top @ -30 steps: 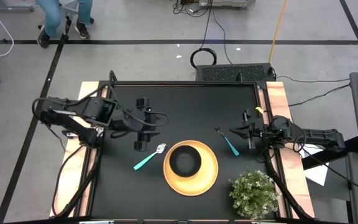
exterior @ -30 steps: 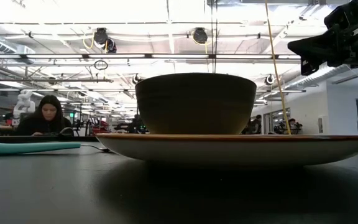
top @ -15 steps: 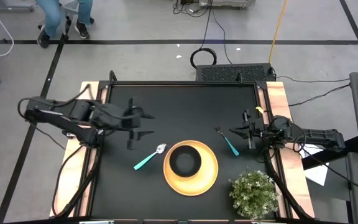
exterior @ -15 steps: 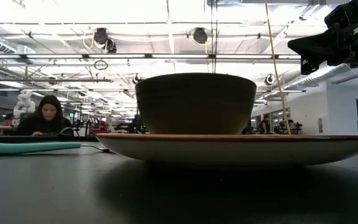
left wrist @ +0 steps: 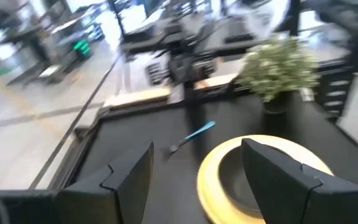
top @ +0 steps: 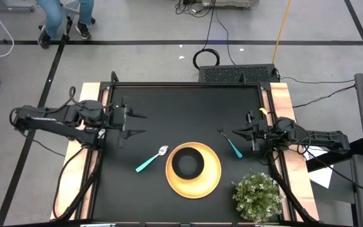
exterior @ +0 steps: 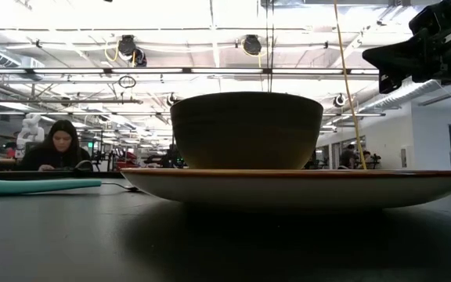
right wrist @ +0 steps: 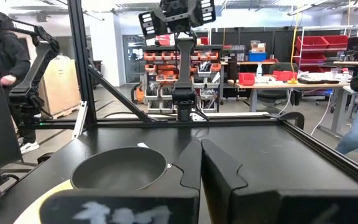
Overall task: Pick and place plate/cup/fork/spoon on tray
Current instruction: Put the blue fork on the yellow plate beside the black bowl
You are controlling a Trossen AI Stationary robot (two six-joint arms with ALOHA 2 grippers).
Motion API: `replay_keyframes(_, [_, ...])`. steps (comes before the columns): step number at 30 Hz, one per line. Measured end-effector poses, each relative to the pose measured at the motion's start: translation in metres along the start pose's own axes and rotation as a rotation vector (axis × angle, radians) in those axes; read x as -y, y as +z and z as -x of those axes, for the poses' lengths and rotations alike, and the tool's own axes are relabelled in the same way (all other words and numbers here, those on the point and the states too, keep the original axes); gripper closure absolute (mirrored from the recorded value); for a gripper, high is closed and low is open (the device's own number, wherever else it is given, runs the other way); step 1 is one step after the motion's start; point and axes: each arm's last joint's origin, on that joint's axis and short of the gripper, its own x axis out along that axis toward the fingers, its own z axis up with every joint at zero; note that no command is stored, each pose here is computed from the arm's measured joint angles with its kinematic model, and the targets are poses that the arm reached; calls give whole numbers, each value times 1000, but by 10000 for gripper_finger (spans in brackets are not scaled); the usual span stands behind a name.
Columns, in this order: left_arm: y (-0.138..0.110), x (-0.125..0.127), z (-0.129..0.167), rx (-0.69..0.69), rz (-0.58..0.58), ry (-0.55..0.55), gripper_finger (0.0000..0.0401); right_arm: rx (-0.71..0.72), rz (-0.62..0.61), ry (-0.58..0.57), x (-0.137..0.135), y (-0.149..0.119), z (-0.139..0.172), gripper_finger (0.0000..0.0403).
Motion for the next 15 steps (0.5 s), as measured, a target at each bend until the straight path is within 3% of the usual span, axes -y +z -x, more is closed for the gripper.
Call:
replay_keyframes(4, [-14,1,-1,39,-39,-92,156,-1,0,0,0,0,0,403])
replay_keyframes(15, [-68,-4,-14,7,-26,-115,156,-3,0,-1,0,0,0,403])
